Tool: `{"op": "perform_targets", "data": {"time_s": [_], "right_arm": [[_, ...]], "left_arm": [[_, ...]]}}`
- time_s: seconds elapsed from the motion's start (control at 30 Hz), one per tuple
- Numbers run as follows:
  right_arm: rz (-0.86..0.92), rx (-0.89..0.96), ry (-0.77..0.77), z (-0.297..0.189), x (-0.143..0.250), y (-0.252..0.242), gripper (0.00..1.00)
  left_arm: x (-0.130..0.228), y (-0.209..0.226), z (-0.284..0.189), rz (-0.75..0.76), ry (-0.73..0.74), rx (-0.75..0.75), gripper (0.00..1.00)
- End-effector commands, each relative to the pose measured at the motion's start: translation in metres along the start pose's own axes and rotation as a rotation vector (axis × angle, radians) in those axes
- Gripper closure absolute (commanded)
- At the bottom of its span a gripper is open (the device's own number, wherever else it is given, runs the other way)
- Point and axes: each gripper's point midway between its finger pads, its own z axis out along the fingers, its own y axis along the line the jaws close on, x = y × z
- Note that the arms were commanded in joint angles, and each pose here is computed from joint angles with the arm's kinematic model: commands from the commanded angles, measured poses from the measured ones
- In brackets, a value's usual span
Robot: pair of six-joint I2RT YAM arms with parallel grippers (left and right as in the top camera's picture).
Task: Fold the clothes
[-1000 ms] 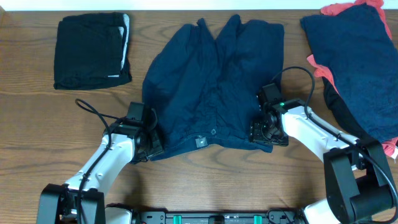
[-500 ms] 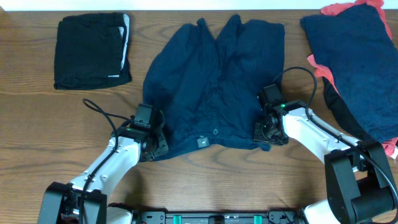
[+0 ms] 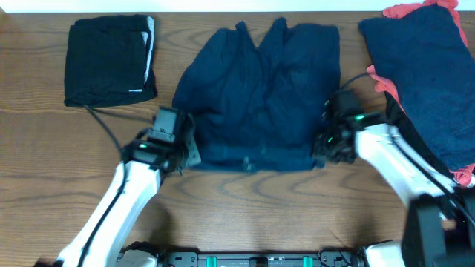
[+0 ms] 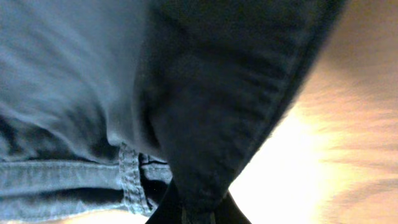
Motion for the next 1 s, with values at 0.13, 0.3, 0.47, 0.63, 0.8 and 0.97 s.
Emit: {"op": "perform_targets", "data": {"time_s": [0.13,0.3,0.47,0.63,0.8,0.97], "right_arm": [[-0.03,-0.04,-0.499,-0.172,-0.1,-0.015,0.99],[-0.045,-0.03,-0.707,-0.284,-0.114,-0.024,0.99],[-0.111,-0.018,-0.831,-0.366,-0.097,-0.016,0.99],[-0.136,-0.014,-0.907,-0.417,-0.068,-0.011,0.99],[-0.137,-0.009,-0.903,-0.434,-0.037,-0.013,0.99],[-0.114,0.005,-0.785,-0.416,-0.007,-0.021,0.99]], "left_arm": [[-0.107,-0.016,-0.142,0.049,-0.54,-0.008,0.94],[-0.137,-0.027,-0.246,0.049,-0.802,0.055,0.94],[-0.137,-0.03,-0.333,0.049,-0.992,0.138,0.94],[-0.119,-0.022,-0.401,0.034,-1.138,0.214,0.94],[-0.096,-0.013,-0.43,0.029,-1.194,0.261,0.94],[-0.078,-0.005,-0.415,0.006,-1.112,0.272,0.94]]}}
